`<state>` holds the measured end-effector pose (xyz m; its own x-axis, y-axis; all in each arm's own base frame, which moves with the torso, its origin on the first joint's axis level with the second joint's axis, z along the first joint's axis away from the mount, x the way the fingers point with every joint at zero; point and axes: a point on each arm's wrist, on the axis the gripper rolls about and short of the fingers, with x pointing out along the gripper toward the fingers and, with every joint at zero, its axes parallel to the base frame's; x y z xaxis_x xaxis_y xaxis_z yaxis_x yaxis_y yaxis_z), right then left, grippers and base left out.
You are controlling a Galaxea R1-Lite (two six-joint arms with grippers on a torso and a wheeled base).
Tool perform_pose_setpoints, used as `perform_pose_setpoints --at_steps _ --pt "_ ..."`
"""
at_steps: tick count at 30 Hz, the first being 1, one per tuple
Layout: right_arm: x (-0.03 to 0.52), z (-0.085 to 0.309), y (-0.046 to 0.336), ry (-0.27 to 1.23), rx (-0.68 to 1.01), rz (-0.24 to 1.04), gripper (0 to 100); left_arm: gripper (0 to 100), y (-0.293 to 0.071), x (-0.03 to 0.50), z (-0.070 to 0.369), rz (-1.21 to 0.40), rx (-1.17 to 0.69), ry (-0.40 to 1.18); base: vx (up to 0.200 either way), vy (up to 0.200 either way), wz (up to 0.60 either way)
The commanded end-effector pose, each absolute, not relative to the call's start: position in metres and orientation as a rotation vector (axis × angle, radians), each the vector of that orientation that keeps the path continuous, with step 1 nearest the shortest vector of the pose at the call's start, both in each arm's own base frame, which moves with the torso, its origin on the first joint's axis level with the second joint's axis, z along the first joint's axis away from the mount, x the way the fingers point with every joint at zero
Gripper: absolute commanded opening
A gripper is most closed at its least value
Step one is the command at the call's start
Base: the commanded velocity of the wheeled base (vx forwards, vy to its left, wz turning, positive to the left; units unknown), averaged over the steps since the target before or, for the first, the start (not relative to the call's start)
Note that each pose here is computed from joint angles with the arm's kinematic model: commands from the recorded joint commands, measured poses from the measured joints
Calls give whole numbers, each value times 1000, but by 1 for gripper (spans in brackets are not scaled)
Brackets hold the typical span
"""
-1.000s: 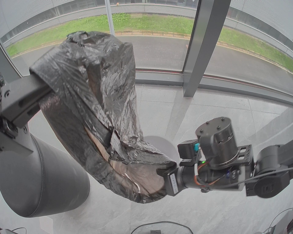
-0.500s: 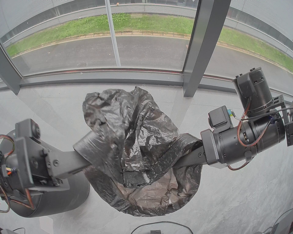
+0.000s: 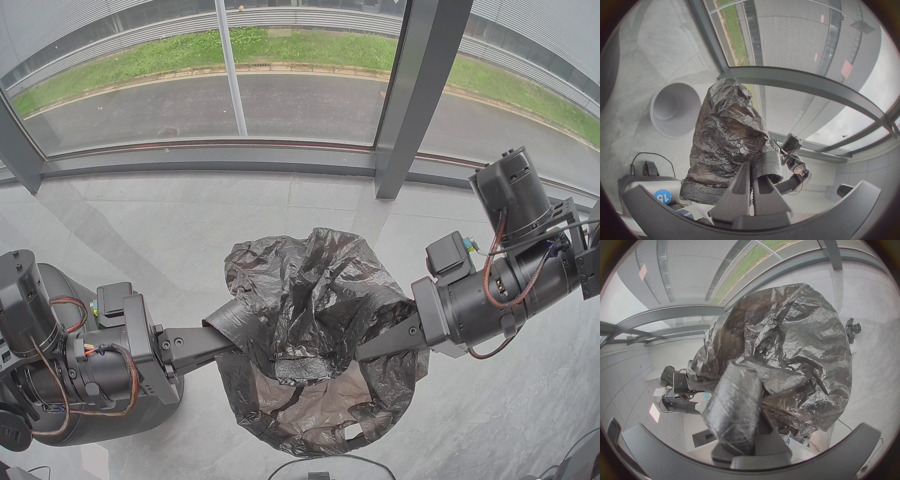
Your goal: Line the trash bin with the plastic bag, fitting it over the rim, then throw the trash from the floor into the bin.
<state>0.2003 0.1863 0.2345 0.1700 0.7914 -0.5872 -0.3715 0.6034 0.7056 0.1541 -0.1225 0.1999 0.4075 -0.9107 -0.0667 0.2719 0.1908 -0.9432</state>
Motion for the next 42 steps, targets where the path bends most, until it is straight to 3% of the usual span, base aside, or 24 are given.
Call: perform_pose_setpoints --at_steps 1,31,42 --pt "209 213 192 1187 440 825 0 0 -117 162 190 -878 -1080 779 0 0 0" --pt "222 145 225 1404 343 762 0 0 -109 162 156 -715 -1091 930 0 0 0" --pt "259 130 216 1282 420 726 0 0 -116 186 135 -628 -1091 999 0 0 0"
